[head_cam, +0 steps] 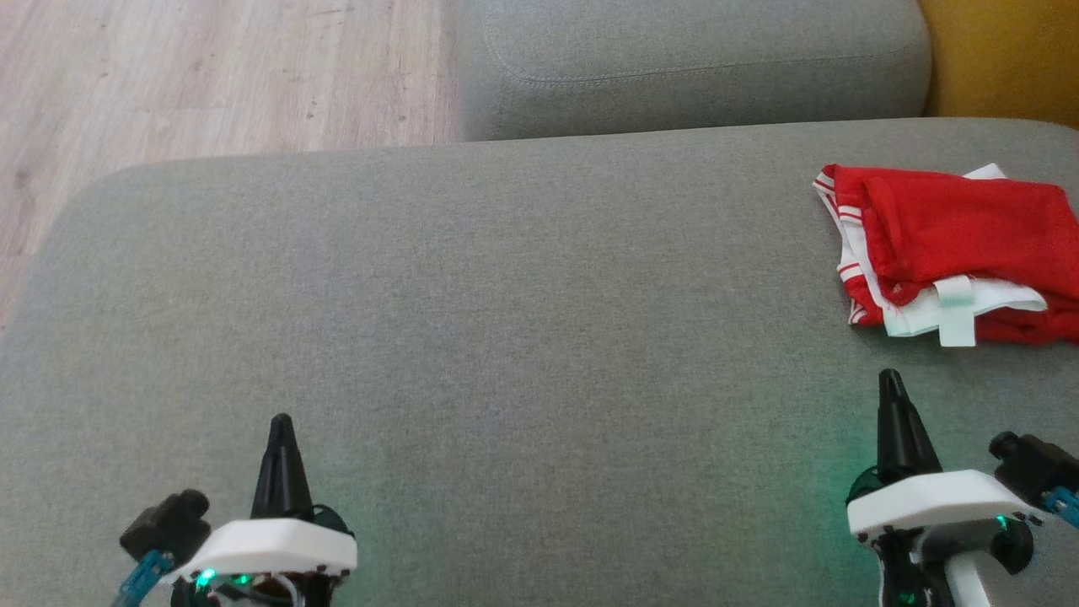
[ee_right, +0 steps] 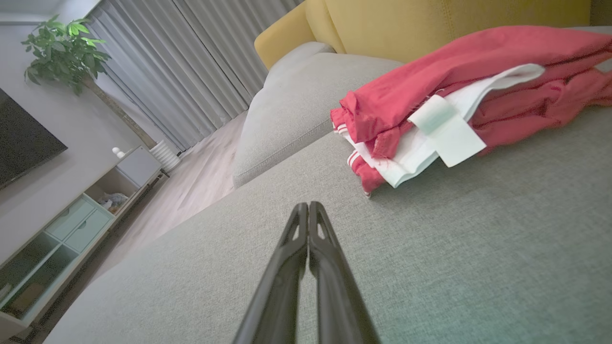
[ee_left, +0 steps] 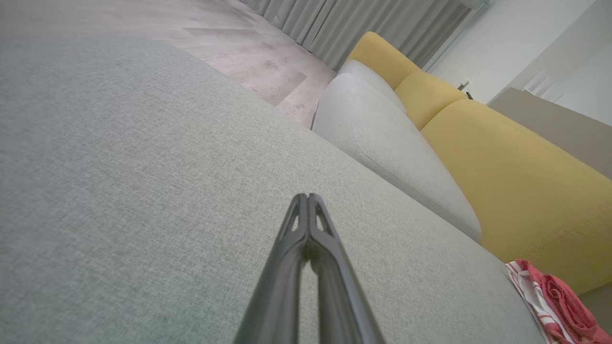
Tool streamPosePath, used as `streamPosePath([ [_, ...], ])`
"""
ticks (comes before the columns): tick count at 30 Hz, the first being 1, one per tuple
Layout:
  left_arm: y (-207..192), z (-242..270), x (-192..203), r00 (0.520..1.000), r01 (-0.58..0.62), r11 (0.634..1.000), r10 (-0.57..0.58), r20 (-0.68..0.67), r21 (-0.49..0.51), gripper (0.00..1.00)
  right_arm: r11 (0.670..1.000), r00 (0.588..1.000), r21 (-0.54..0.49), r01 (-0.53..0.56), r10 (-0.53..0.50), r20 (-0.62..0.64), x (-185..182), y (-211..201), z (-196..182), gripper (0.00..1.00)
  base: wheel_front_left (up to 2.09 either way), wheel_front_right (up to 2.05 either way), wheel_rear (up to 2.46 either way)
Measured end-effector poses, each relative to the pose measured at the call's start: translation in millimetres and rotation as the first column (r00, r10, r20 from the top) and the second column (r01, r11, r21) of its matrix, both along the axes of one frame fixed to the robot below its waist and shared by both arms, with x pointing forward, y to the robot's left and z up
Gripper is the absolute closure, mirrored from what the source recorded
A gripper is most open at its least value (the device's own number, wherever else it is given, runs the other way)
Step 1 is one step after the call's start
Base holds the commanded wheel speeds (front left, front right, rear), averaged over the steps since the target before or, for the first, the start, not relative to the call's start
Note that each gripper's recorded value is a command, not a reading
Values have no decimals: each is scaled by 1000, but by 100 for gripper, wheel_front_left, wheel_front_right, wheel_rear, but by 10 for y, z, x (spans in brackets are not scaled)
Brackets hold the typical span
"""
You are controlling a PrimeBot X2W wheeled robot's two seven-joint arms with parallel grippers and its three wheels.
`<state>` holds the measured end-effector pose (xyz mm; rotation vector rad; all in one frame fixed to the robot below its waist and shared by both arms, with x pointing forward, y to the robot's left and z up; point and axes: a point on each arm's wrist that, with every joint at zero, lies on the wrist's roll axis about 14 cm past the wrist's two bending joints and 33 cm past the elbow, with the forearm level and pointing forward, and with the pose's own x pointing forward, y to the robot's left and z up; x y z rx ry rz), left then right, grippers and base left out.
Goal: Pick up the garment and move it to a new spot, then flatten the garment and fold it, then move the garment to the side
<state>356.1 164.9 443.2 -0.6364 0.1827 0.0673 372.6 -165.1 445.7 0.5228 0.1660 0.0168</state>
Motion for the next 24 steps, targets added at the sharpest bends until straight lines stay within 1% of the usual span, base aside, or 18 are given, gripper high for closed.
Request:
streamPosePath([
  [12,46,7,16,1000,-28,993,27,-9,-112,100,991,999,121,48,-46,-15,3,-81,18,100,0,0,0],
  [18,60,13,28,999,-41,982,38,-18,-182,100,977,997,199,71,-67,-23,9,-111,35,100,0,0,0],
  [24,84,27,37,999,-53,971,50,-18,-232,100,964,996,253,87,-82,-30,8,-135,43,100,0,0,0],
])
